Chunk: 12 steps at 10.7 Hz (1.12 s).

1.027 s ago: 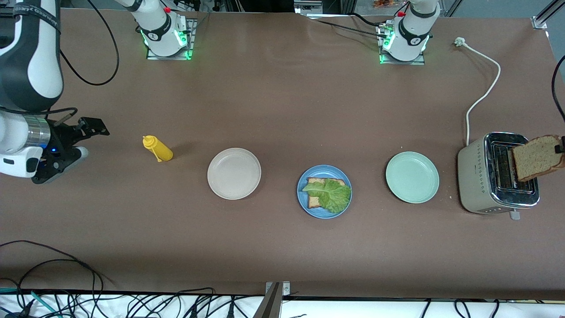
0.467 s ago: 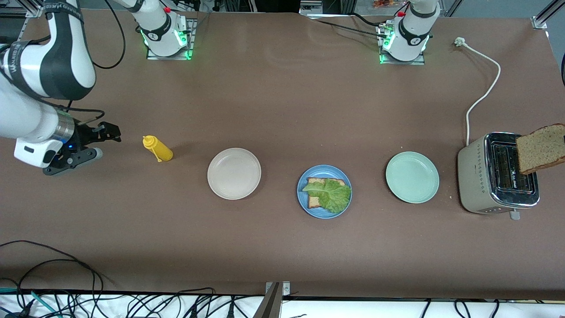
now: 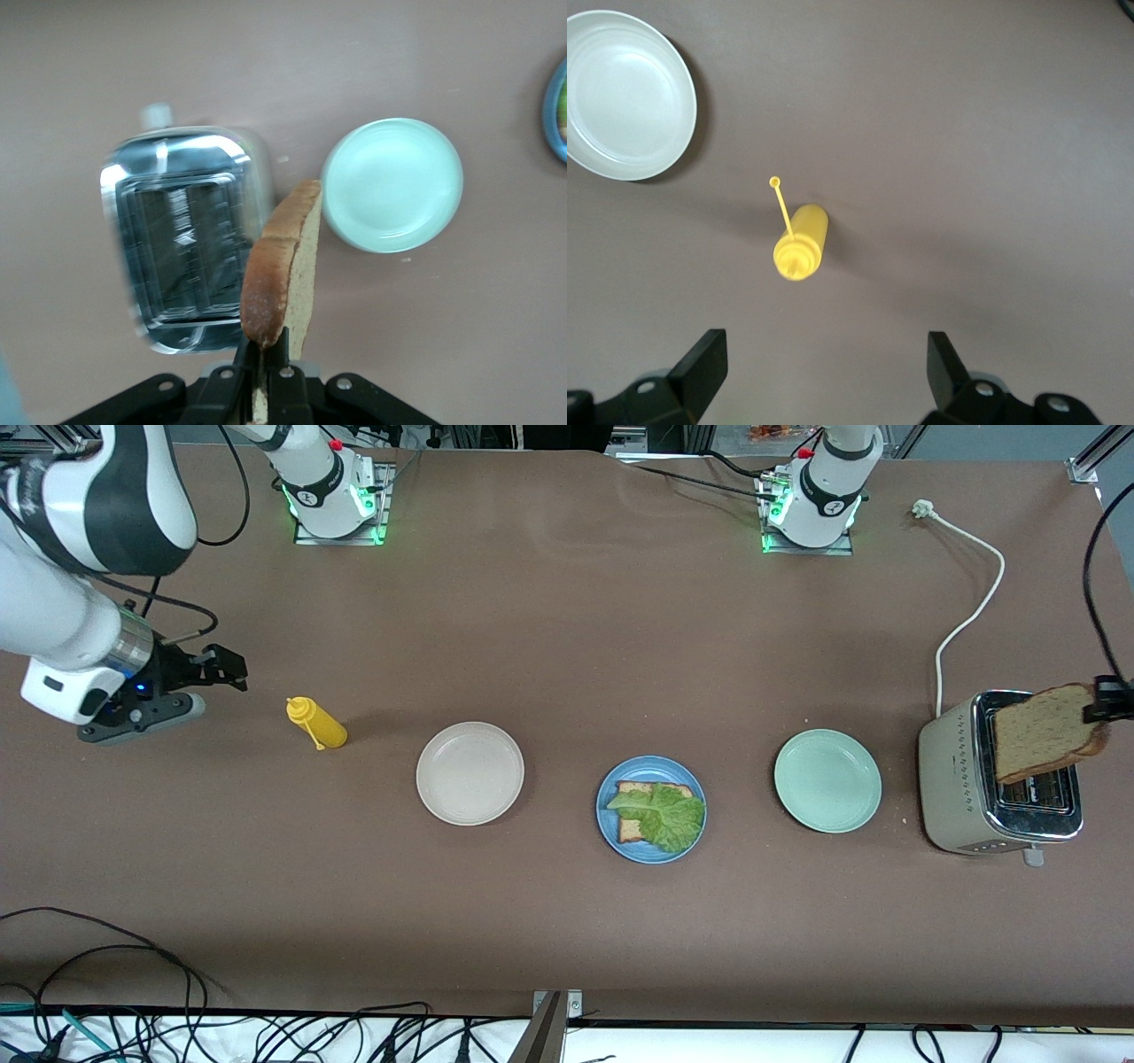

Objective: Make sandwich in blue plate with both arms
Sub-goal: 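Lift the bread slice out and carry it toward the blue plate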

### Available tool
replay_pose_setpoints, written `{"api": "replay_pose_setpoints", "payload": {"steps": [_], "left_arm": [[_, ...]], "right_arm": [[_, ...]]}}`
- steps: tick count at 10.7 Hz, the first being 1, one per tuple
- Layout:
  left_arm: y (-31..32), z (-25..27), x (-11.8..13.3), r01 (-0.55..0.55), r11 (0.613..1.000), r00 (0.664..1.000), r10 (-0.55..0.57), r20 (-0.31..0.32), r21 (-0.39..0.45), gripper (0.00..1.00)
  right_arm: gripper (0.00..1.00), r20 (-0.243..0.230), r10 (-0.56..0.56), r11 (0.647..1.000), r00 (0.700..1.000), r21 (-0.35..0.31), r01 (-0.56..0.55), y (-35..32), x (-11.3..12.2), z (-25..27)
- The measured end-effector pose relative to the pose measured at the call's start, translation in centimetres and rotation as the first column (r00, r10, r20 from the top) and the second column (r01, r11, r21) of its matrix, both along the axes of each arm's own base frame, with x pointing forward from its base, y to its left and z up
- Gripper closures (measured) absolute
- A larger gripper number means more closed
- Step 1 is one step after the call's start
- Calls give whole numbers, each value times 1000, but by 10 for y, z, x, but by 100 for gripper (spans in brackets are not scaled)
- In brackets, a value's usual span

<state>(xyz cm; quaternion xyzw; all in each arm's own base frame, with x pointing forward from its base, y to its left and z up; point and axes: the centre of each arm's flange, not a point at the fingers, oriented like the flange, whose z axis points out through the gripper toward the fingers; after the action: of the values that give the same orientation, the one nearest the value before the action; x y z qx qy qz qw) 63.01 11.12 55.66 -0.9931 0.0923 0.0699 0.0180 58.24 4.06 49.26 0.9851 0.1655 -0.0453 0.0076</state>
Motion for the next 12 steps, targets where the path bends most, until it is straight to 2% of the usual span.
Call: {"api": "replay_pose_setpoints", "payload": {"steps": [1, 3, 4, 6, 8, 12], "left_arm": [[-38, -3, 4, 20, 999, 1000, -20, -1, -47, 93], [-76, -15, 4, -58, 986, 998, 54, -31, -159, 93], [-94, -27, 4, -79, 979, 996, 70, -56, -187, 93], [-138, -57, 4, -83, 958, 994, 59, -93, -274, 93], [-179, -92, 4, -136, 911, 985, 84, -149, -389, 93], [-265, -156, 17, -175, 825, 981, 100, -165, -538, 93]], "right_arm": [[0, -7, -33, 999, 999, -8, 33, 0, -3, 22], [0, 0, -66, 995, 998, -81, 66, 9, -6, 32], [0, 1, -68, 993, 998, -100, 68, 17, -6, 31], [0, 3, -68, 992, 998, -107, 68, 21, -7, 31], [0, 8, -74, 991, 997, -110, 74, 17, -6, 33], [0, 15, -84, 990, 996, -110, 85, 15, -5, 36]]}}
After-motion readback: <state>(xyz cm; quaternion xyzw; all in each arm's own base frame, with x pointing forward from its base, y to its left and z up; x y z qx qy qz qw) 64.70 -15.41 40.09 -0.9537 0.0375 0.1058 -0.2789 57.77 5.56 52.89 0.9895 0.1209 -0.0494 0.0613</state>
